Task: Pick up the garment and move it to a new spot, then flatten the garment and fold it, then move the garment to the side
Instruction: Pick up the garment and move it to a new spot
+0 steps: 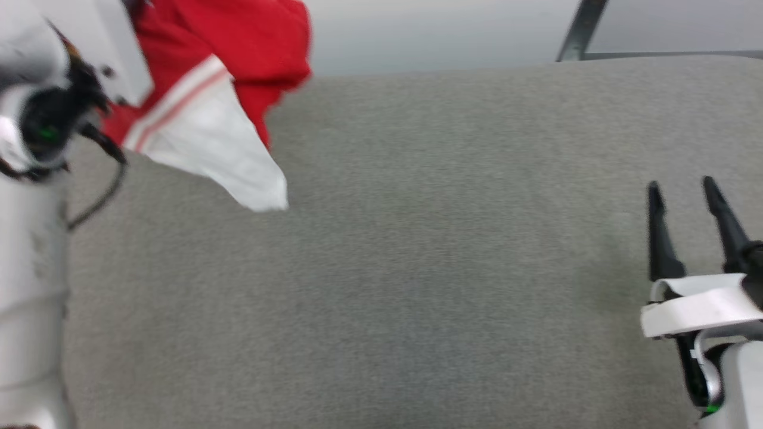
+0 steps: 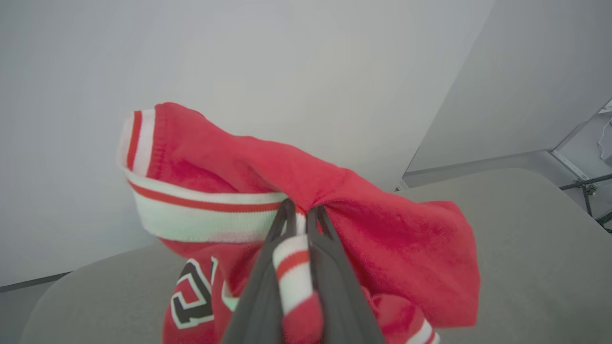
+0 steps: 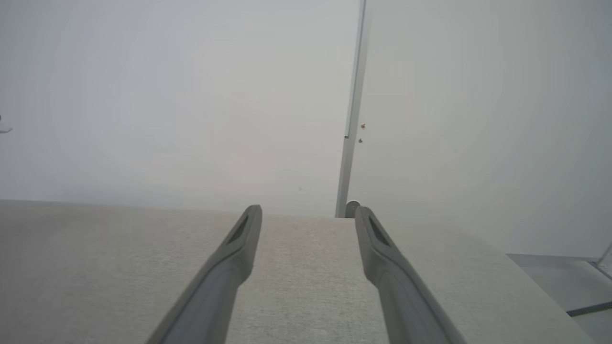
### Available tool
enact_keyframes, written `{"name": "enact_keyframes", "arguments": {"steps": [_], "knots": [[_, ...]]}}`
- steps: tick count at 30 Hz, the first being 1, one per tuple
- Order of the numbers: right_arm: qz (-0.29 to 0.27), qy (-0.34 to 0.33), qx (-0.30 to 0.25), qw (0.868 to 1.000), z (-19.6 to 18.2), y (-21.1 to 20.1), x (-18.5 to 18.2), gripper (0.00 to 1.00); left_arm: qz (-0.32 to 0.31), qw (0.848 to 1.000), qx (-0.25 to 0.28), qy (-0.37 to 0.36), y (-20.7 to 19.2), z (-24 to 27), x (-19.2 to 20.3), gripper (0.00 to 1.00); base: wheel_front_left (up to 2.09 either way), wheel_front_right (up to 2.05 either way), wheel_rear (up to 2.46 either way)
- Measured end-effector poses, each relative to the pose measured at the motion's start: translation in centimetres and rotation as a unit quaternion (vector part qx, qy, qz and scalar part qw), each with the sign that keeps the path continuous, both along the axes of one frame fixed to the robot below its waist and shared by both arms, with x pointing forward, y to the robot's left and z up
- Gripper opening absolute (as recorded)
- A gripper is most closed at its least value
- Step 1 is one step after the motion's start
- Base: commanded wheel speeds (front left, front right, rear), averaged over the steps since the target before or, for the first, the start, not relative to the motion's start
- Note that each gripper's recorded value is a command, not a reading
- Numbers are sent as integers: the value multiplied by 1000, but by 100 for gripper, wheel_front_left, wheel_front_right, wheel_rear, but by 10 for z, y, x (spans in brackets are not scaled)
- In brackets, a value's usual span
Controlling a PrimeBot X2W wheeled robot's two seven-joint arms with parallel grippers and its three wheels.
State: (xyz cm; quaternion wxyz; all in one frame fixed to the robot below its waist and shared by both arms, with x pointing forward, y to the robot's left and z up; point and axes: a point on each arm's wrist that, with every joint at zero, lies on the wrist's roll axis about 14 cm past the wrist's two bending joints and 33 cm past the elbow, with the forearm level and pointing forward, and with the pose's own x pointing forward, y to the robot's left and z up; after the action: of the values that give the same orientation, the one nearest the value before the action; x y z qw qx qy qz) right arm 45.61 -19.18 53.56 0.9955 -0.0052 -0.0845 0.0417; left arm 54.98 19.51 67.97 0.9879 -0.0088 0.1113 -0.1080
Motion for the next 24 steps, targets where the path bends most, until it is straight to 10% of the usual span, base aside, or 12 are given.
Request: {"name": "enact_keyframes", "arguments": {"steps": [11,24], "knots": [[-149,44,-4,988,-26,-101,-44,100,-160,982,12,99,-134,-63,-32,0,0,0,0],[-195,82,9,977,-50,-121,-73,100,-252,923,48,286,-205,-198,-76,0,0,0,0]]}}
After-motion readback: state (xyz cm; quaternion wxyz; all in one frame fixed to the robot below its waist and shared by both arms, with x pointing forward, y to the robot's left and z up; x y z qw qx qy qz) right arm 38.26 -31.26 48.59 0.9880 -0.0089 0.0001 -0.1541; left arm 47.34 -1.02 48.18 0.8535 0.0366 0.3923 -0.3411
